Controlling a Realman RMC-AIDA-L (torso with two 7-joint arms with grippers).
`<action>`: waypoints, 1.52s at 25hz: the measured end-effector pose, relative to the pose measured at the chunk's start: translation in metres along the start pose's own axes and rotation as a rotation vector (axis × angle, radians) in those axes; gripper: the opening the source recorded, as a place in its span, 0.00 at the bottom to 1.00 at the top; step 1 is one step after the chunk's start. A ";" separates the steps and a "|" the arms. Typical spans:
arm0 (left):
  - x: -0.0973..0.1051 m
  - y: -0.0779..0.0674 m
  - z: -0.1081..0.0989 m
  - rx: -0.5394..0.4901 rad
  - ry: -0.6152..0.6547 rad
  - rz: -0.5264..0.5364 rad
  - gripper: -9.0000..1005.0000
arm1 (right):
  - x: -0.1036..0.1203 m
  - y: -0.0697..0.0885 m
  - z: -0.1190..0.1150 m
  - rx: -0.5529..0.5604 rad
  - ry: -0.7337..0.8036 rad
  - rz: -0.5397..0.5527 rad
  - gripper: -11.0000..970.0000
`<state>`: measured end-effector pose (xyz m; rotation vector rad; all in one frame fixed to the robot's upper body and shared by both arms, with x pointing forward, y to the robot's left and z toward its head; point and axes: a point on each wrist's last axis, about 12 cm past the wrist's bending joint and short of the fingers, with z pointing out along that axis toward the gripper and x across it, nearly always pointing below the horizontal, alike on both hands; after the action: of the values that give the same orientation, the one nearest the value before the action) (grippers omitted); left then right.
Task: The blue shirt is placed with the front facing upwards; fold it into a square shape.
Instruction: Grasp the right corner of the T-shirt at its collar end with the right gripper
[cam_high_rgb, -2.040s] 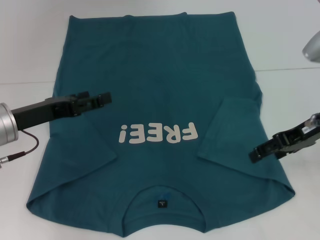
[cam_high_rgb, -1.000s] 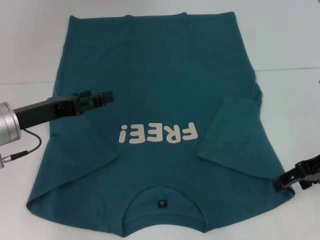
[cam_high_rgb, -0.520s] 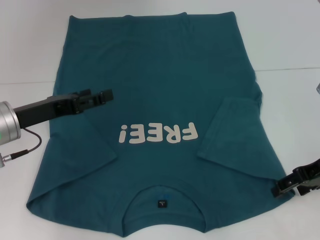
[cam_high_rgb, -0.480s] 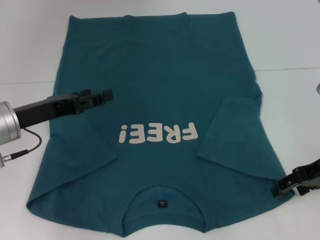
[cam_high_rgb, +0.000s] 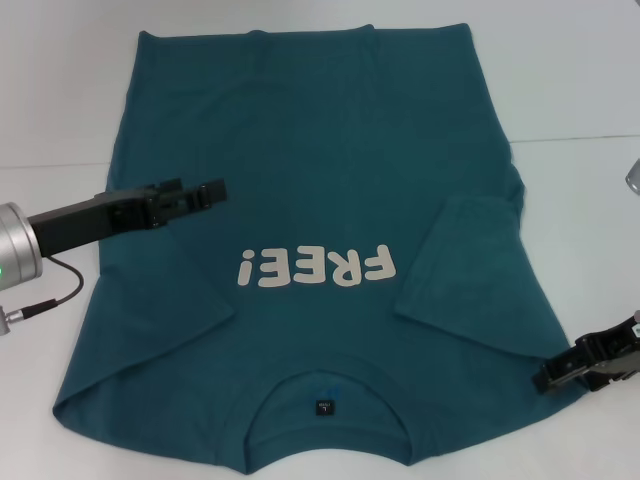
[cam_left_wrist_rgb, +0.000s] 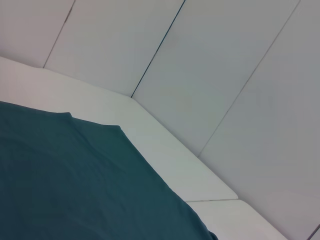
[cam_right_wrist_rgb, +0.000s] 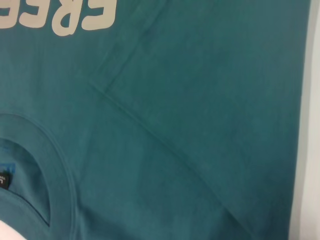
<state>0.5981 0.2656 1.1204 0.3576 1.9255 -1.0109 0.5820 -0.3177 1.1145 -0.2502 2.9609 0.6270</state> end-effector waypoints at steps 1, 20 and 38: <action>0.000 0.000 0.000 0.000 0.000 0.000 0.90 | 0.000 0.000 0.001 -0.003 0.000 0.001 0.95; 0.000 0.001 -0.001 -0.003 -0.004 0.003 0.90 | -0.007 0.005 0.008 -0.075 -0.110 0.023 0.95; 0.003 0.002 0.001 -0.011 -0.004 -0.006 0.90 | -0.005 0.003 0.010 -0.097 -0.106 0.040 0.90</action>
<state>0.5981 0.2661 1.1168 0.3434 1.9295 -1.0037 0.5867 -0.3103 1.1071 -0.1607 2.8449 0.7647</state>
